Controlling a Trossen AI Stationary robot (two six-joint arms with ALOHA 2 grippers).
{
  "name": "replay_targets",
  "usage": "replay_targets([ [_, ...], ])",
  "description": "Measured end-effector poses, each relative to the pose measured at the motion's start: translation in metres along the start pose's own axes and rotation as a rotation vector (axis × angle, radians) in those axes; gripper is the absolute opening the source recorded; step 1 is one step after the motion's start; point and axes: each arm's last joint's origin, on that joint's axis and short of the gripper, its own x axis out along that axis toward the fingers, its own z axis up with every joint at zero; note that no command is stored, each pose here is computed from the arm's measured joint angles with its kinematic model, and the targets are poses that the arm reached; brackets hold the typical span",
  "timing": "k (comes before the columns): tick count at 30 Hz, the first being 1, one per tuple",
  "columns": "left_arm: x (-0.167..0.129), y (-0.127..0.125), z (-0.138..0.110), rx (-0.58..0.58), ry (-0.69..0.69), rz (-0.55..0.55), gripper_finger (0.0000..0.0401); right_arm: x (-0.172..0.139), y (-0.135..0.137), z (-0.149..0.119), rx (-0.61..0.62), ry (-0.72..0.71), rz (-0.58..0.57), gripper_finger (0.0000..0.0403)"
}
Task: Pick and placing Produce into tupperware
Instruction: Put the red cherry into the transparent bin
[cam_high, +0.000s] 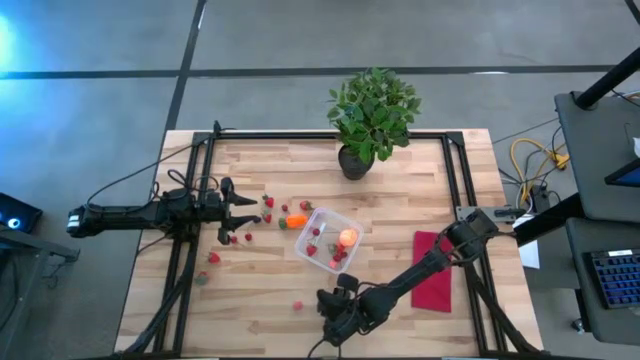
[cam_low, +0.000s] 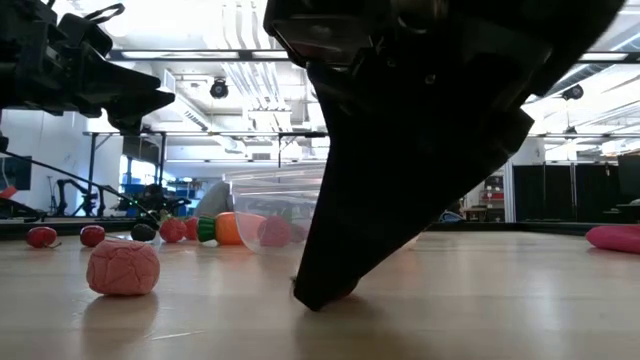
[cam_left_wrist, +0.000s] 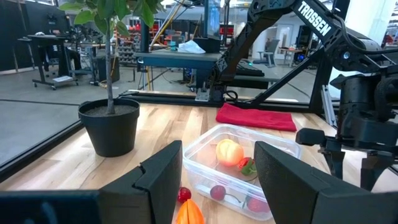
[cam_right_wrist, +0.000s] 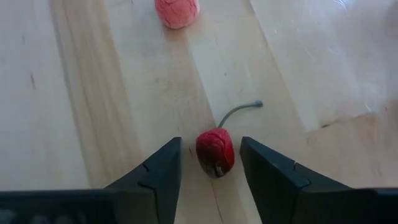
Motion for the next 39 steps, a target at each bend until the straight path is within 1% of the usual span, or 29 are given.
replay_targets([
  [7,0.0,0.0,0.0,0.0,0.0,0.0,0.0187,-0.001,0.0,0.0,0.002,0.012,0.004,0.0113],
  [13,0.0,0.0,0.0,-0.001,-0.001,0.0,0.0187,-0.006,0.001,0.002,-0.006,0.046,0.007,0.0097],
  [15,0.0,0.0,0.001,-0.057,-0.014,-0.001,0.0187,-0.008,0.002,0.004,-0.007,0.049,0.007,0.0095],
  [18,0.0,0.0,-0.001,-0.123,0.01,-0.003,0.0187,-0.01,0.003,0.006,-0.006,0.046,0.008,0.0096],
  [21,0.0,0.0,-0.011,-0.215,0.121,-0.005,0.0187,-0.01,0.003,0.006,-0.008,0.05,0.006,0.0098],
  [23,0.0,0.0,-0.013,-0.278,0.146,-0.008,0.0187,-0.01,0.003,0.006,-0.007,0.05,0.006,0.01],
  [24,0.001,-0.001,-0.014,-0.292,0.162,-0.018,0.0187,-0.01,0.003,0.006,-0.008,0.049,0.007,0.01],
  [26,0.003,-0.001,-0.017,-0.298,0.199,-0.037,0.0187,-0.009,0.002,0.006,-0.012,0.051,0.005,0.0099],
  [32,0.006,-0.001,-0.022,-0.296,0.253,-0.032,0.0187,-0.008,0.0,0.008,-0.008,0.048,0.0,0.0103],
  [39,0.008,-0.001,-0.024,-0.297,0.274,-0.032,0.0187,-0.008,0.0,0.008,-0.007,0.044,0.0,0.0136],
])
